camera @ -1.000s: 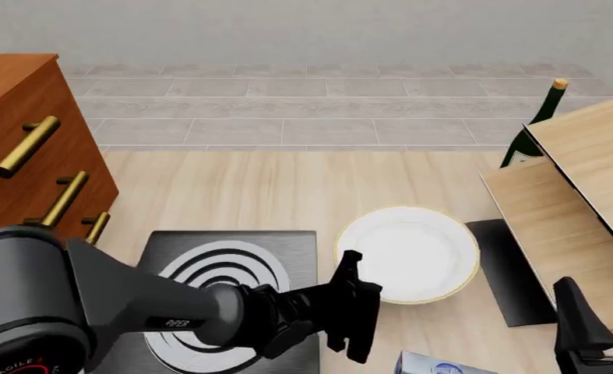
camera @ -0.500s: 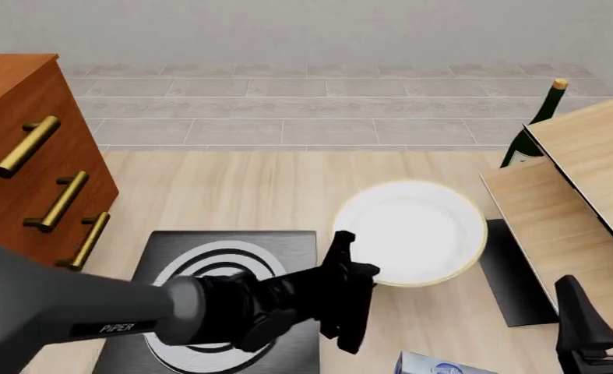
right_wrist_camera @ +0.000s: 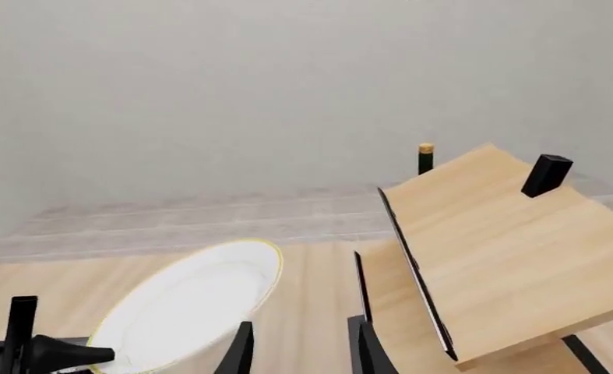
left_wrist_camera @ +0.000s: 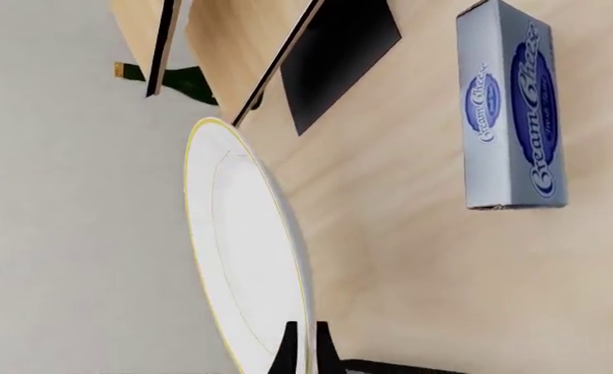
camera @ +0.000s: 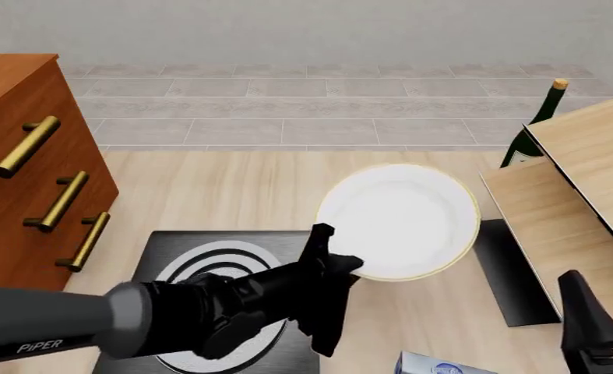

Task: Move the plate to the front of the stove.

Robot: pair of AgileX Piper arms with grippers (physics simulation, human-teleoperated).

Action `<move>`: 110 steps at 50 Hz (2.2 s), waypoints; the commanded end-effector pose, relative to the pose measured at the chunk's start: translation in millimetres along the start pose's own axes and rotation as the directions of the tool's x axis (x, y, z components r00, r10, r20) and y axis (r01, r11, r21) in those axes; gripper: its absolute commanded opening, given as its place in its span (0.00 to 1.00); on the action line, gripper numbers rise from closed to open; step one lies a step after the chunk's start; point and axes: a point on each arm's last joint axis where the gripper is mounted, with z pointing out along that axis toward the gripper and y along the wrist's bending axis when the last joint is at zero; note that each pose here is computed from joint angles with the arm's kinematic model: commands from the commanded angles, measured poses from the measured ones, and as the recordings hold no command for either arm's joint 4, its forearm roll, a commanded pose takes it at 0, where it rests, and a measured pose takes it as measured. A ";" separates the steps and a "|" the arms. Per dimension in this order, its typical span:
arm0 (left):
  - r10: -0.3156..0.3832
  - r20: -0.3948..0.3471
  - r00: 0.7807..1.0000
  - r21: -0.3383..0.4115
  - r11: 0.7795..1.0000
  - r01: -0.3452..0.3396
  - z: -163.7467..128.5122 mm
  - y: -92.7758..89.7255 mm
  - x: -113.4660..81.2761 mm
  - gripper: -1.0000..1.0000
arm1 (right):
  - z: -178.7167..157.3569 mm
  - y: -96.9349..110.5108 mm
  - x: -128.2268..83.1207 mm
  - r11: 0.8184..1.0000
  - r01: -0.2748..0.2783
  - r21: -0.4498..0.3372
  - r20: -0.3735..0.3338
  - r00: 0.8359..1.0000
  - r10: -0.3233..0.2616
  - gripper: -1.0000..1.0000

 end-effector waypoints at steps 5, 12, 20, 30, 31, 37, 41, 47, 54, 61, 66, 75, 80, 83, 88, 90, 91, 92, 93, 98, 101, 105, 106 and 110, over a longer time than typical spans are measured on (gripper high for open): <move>0.022 -0.001 1.000 -0.048 0.999 -0.022 -21.0 10.3 2.2 0.00 | -1.2 2.5 -12.6 1.000 -0.004 -0.026 0.014 1.000 0.004 1.00; 0.042 0.006 0.999 -0.073 0.996 -0.041 -35.0 7.8 2.4 0.00 | -2.6 4.7 -21.7 0.998 -0.036 -0.058 0.013 0.999 0.037 1.00; 0.071 0.025 0.997 -0.135 0.989 -0.067 -51.3 9.6 -0.6 0.00 | -7.8 8.9 -46.2 0.990 -0.070 -0.121 0.019 0.997 0.073 1.00; 0.101 0.043 0.994 -0.206 0.974 -0.090 -62.1 8.7 -2.4 0.00 | -15.8 12.3 -69.8 0.953 -0.221 -0.207 -0.031 0.975 0.219 1.00; 0.103 0.042 0.994 -0.209 0.973 -0.092 -62.1 7.8 -2.0 0.00 | -16.1 12.6 -70.7 0.947 -0.233 -0.220 -0.037 0.972 0.231 1.00; 0.101 0.047 0.994 -0.231 0.969 -0.088 -63.8 7.5 -1.8 0.00 | -3.1 17.1 -70.7 0.931 -0.281 -0.234 -0.114 0.959 0.261 1.00; 0.106 0.047 0.993 -0.236 0.967 -0.092 -63.1 5.2 -0.9 0.00 | -0.7 18.9 -76.3 0.921 -0.296 -0.255 -0.113 0.955 0.276 1.00; 0.112 0.054 0.992 -0.244 0.965 -0.096 -63.9 3.3 -2.4 0.00 | 10.7 24.7 -80.2 0.906 -0.315 -0.282 -0.148 0.948 0.283 1.00; 0.109 0.059 0.992 -0.244 0.965 -0.092 -63.9 0.8 -2.8 0.00 | 19.6 28.4 -82.1 0.898 -0.336 -0.283 -0.171 0.939 0.297 1.00; 0.110 0.067 0.992 -0.250 0.964 -0.090 -67.3 1.3 -4.9 0.00 | 29.3 28.8 -79.4 0.895 -0.377 -0.237 -0.182 0.922 0.340 1.00; 0.108 0.073 0.991 -0.255 0.963 -0.086 -70.3 0.9 -6.1 0.00 | 40.4 30.5 -73.0 0.883 -0.421 -0.208 -0.197 0.902 0.384 1.00; 0.113 0.082 0.990 -0.258 0.962 -0.089 -73.8 -1.8 -7.8 0.00 | 61.9 38.5 -62.6 0.859 -0.472 -0.199 -0.243 0.873 0.424 1.00; 0.112 0.089 0.990 -0.261 0.962 -0.085 -74.9 -2.0 -9.3 0.00 | 72.5 42.9 -55.7 0.849 -0.492 -0.195 -0.265 0.860 0.437 1.00; 0.113 0.090 0.989 -0.260 0.962 -0.086 -74.9 -2.7 -9.6 0.00 | 77.5 44.7 -51.5 0.846 -0.498 -0.191 -0.276 0.854 0.441 1.00; 0.111 0.095 0.989 -0.260 0.962 -0.083 -75.5 -3.0 -10.5 0.00 | 85.6 47.3 -41.4 0.837 -0.519 -0.174 -0.299 0.838 0.457 1.00; 0.111 0.095 0.989 -0.259 0.962 -0.083 -75.6 -3.3 -10.5 0.00 | 88.0 47.9 -39.1 0.837 -0.520 -0.171 -0.302 0.836 0.458 1.00; 0.110 0.096 0.989 -0.260 0.962 -0.082 -75.8 -3.2 -10.7 0.00 | 89.3 48.7 -36.9 0.833 -0.527 -0.168 -0.309 0.831 0.463 1.00; 0.110 0.096 0.989 -0.259 0.962 -0.082 -75.7 -3.2 -10.6 0.00 | 91.0 48.7 -36.5 0.837 -0.522 -0.166 -0.307 0.834 0.459 1.00; 0.109 0.096 0.989 -0.260 0.962 -0.081 -75.9 -2.9 -10.7 0.00 | 92.7 49.0 -35.3 0.836 -0.525 -0.163 -0.309 0.831 0.462 1.00; 0.109 0.100 0.989 -0.260 0.962 -0.080 -76.1 -3.3 -11.8 0.00 | 100.4 51.4 -28.7 0.830 -0.537 -0.152 -0.322 0.821 0.472 1.00; 0.111 0.105 0.988 -0.261 0.962 -0.080 -76.7 -3.6 -13.1 0.00 | 106.1 53.9 -24.4 0.826 -0.544 -0.147 -0.333 0.814 0.476 1.00; 0.110 0.108 0.988 -0.261 0.962 -0.079 -76.9 -4.0 -13.8 0.00 | 112.8 57.7 -19.5 0.823 -0.548 -0.149 -0.345 0.809 0.476 1.00; 0.110 0.108 0.988 -0.261 0.962 -0.079 -76.9 -4.0 -13.7 0.00 | 113.8 58.6 -18.5 0.821 -0.551 -0.149 -0.349 0.806 0.478 1.00; 0.110 0.111 0.988 -0.261 0.962 -0.078 -77.2 -5.1 -13.9 0.00 | 121.6 63.2 -14.6 0.819 -0.553 -0.151 -0.363 0.802 0.475 1.00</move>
